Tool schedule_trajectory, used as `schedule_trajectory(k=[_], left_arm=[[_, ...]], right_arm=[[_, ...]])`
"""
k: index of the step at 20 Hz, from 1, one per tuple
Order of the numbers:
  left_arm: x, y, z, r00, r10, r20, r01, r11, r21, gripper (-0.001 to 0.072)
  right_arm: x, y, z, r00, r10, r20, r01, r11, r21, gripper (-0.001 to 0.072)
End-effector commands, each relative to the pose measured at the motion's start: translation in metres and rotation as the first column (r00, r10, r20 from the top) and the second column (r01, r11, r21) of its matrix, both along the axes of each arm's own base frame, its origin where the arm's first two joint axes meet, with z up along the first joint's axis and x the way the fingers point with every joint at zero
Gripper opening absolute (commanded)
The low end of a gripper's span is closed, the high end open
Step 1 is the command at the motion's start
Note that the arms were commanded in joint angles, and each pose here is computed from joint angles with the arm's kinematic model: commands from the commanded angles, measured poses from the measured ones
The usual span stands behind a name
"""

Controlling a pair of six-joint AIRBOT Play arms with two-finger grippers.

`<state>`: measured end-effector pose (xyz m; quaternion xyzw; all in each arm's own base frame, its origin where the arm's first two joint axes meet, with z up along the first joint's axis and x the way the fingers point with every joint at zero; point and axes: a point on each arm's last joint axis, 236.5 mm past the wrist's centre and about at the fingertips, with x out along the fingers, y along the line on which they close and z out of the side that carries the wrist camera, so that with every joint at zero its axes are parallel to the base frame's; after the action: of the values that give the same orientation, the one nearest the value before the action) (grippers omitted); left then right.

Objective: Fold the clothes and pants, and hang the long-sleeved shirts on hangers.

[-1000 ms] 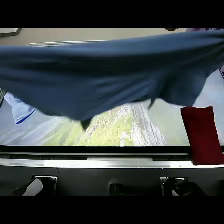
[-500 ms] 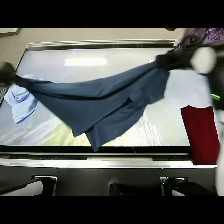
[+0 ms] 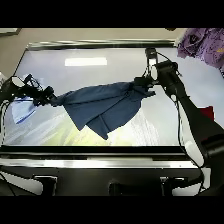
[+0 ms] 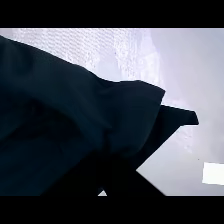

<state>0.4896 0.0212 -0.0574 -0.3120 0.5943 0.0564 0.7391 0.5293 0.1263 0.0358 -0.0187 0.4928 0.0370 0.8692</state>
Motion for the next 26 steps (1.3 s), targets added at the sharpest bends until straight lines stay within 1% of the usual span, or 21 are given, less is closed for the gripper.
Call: schedule_trajectory(k=[1,3,5,8,11,13,15,19,22,26], left_arm=[[-0.003,0.008,0.028,1.000,0.001,0.029,0.000,0.999,-0.043,0.0617],[-0.009,0.027,0.067,0.994,0.001,0.109,0.001,1.000,-0.019,0.0622],[-0.031,0.038,0.078,0.993,0.031,0.118,-0.029,0.999,-0.020,0.0622],[-0.075,0.008,0.052,0.993,0.094,0.071,-0.081,0.982,-0.168,0.0622],[-0.119,-0.050,0.012,0.989,0.149,-0.011,-0.143,0.925,-0.351,0.0619],[-0.141,-0.077,-0.014,0.985,0.157,-0.069,-0.171,0.901,-0.398,0.0619],[-0.153,-0.092,-0.029,0.982,0.158,-0.100,-0.185,0.895,-0.405,0.0619],[-0.154,-0.112,-0.032,0.991,0.108,-0.083,-0.132,0.904,-0.407,0.0618],[-0.154,-0.127,-0.039,0.992,0.088,-0.089,-0.117,0.906,-0.407,0.0618],[-0.146,-0.153,-0.044,0.993,0.082,-0.085,-0.112,0.882,-0.458,0.0617]], right_arm=[[-0.009,0.002,-0.002,0.999,-0.008,-0.038,0.008,1.000,0.012,0.0031],[-0.014,0.000,0.009,0.999,-0.006,-0.035,0.007,1.000,0.011,0.0031],[-0.018,-0.001,0.018,1.000,-0.005,-0.030,0.005,1.000,0.011,0.0031],[-0.026,-0.004,0.026,0.999,-0.008,-0.038,0.008,1.000,0.009,0.0031],[-0.034,-0.006,0.027,0.998,-0.011,-0.064,0.011,1.000,0.001,0.0031],[-0.037,-0.007,0.028,0.997,-0.013,-0.073,0.013,1.000,-0.001,0.0031],[-0.039,-0.008,0.030,0.997,-0.010,-0.077,0.010,1.000,-0.004,0.0031],[-0.041,-0.009,0.033,0.997,-0.008,-0.075,0.008,1.000,-0.005,0.0031],[-0.041,-0.008,0.033,0.997,-0.008,-0.076,0.008,1.000,-0.005,0.0031],[-0.043,-0.009,0.032,0.996,-0.009,-0.085,0.008,1.000,-0.008,0.0031]])
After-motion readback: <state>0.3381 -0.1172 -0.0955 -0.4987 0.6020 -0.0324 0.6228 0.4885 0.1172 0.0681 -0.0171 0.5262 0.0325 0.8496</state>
